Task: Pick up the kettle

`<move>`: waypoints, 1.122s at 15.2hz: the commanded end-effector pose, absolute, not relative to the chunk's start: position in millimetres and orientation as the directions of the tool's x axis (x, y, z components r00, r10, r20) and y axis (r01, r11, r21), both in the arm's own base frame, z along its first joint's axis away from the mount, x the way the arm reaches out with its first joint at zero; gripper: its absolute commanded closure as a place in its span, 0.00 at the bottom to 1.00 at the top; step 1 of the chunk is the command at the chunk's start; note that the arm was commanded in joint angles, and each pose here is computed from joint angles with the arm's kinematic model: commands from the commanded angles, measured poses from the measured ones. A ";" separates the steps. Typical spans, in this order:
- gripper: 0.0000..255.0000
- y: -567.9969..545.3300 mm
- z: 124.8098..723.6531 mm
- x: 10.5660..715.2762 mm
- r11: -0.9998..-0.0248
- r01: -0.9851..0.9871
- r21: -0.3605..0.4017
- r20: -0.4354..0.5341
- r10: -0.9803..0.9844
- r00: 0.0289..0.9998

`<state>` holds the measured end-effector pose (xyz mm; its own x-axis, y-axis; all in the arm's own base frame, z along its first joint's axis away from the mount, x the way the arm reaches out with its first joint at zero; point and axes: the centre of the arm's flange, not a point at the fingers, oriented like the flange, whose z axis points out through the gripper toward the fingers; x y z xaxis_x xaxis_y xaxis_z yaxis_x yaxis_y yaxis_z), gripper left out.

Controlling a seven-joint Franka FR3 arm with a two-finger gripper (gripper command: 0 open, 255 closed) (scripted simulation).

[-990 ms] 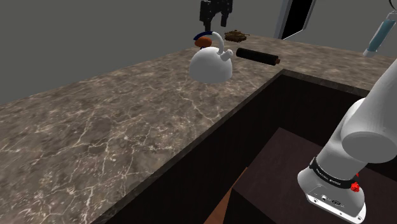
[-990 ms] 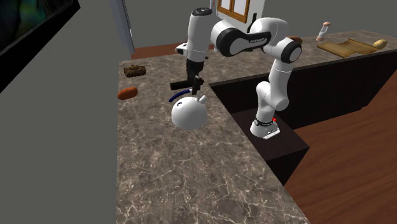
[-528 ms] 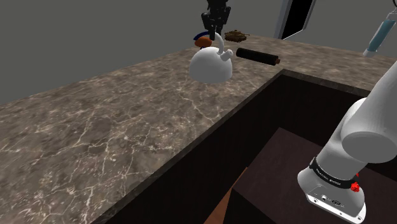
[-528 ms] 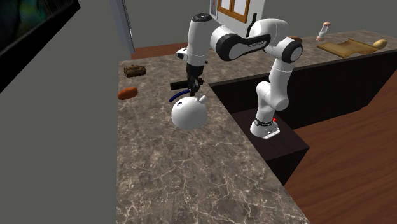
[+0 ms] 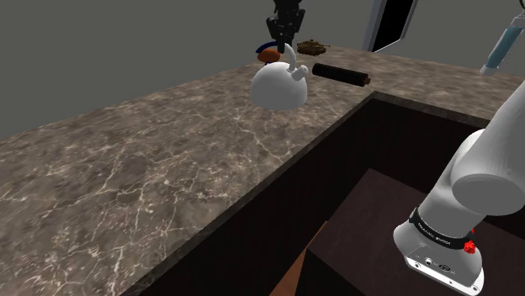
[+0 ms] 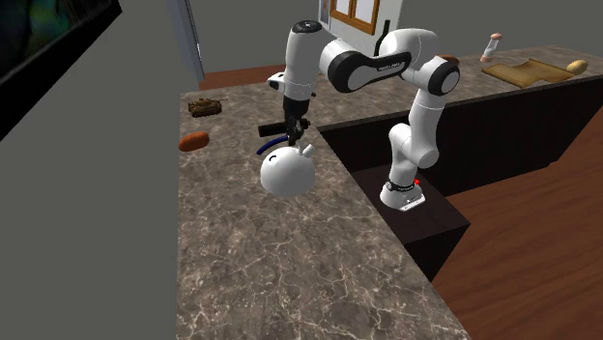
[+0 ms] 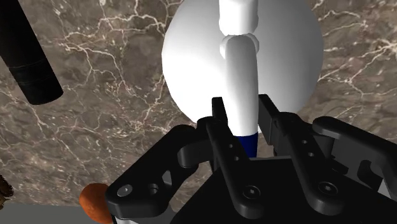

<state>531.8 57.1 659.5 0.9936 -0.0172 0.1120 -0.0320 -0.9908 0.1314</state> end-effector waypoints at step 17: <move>1.00 56.9 739.3 531.9 -0.991 -0.032 0.132 0.111 -0.017 0.994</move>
